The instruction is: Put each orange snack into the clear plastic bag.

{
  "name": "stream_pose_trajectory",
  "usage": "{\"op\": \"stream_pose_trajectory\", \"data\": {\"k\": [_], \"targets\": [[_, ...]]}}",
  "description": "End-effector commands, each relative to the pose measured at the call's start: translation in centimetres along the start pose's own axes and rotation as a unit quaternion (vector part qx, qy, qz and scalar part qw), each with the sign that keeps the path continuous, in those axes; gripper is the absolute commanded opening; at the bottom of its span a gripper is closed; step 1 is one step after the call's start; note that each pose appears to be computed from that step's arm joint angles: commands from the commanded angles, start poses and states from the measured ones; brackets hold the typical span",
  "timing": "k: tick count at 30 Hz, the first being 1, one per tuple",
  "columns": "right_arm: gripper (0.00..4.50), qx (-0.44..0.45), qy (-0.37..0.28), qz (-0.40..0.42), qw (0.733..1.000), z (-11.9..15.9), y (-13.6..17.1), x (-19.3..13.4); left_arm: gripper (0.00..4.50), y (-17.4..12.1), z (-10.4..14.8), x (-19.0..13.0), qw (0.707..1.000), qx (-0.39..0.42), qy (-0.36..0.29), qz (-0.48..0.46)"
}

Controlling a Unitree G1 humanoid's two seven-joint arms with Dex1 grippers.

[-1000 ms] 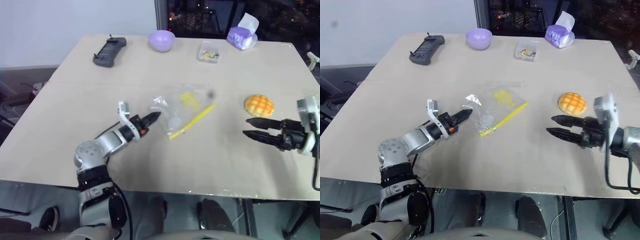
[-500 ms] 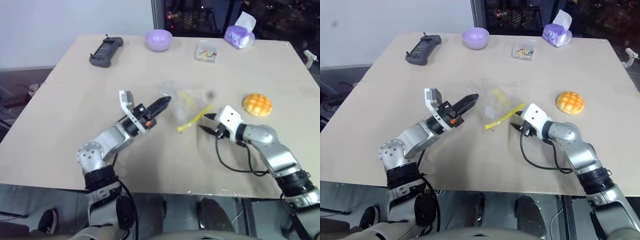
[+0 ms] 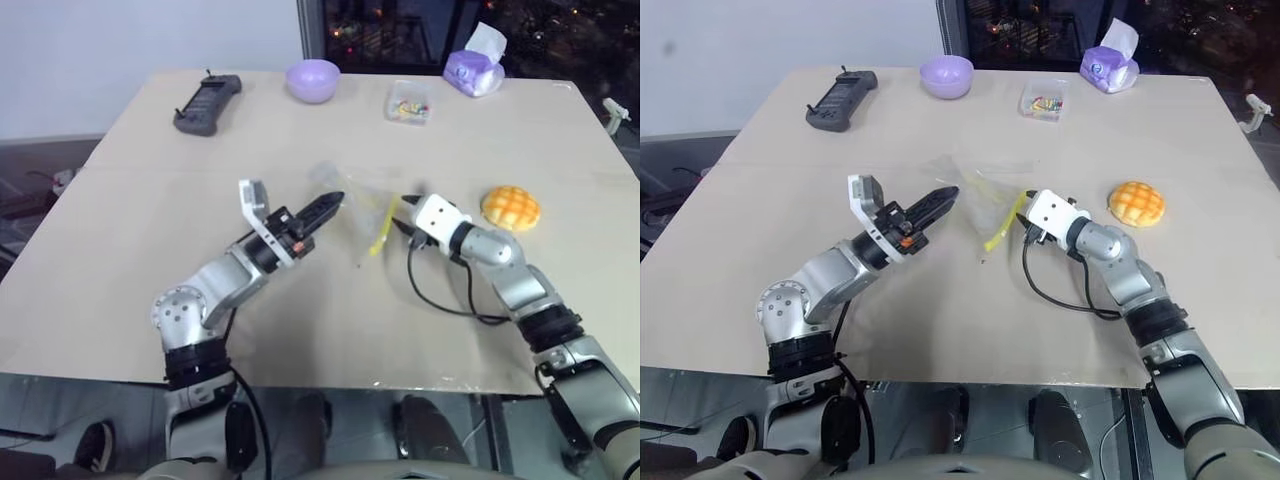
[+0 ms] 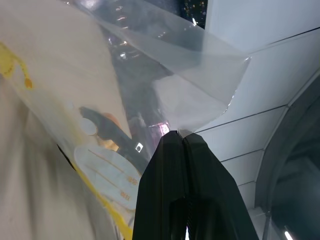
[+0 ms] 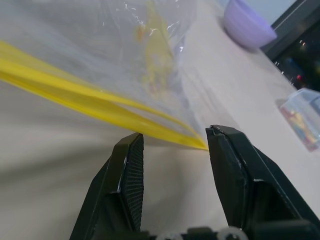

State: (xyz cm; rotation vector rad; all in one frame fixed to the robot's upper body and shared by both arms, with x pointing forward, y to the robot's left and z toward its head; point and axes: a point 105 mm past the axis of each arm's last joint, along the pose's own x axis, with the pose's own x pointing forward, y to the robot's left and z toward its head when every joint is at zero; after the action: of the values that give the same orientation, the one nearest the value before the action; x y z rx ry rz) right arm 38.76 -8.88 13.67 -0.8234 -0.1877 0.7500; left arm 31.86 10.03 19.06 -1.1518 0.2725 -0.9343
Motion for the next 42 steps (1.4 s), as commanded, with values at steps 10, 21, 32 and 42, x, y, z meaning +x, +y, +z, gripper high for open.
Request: {"op": "stream_pose_trajectory", "data": {"k": [10,21,32,42], "targets": [[2.18,-0.073,-0.084,0.037,0.993,3.8,0.5,1.2,0.08,-1.1,0.0,0.1,1.0,0.008,-0.001,-0.022],[2.18,-0.093,-0.105,0.107,0.984,4.1,3.1,2.0,0.08,-1.0,0.3,-0.2,1.0,0.01,-0.007,-0.021],[2.18,-0.005,-0.119,0.023,0.993,5.1,0.4,3.4,0.08,-0.9,0.1,-0.4,1.0,0.01,-0.003,-0.021],[2.18,-0.004,-0.126,0.032,0.992,5.6,0.5,5.4,0.08,-0.7,0.0,-0.2,1.0,0.007,0.005,-0.022]]}}
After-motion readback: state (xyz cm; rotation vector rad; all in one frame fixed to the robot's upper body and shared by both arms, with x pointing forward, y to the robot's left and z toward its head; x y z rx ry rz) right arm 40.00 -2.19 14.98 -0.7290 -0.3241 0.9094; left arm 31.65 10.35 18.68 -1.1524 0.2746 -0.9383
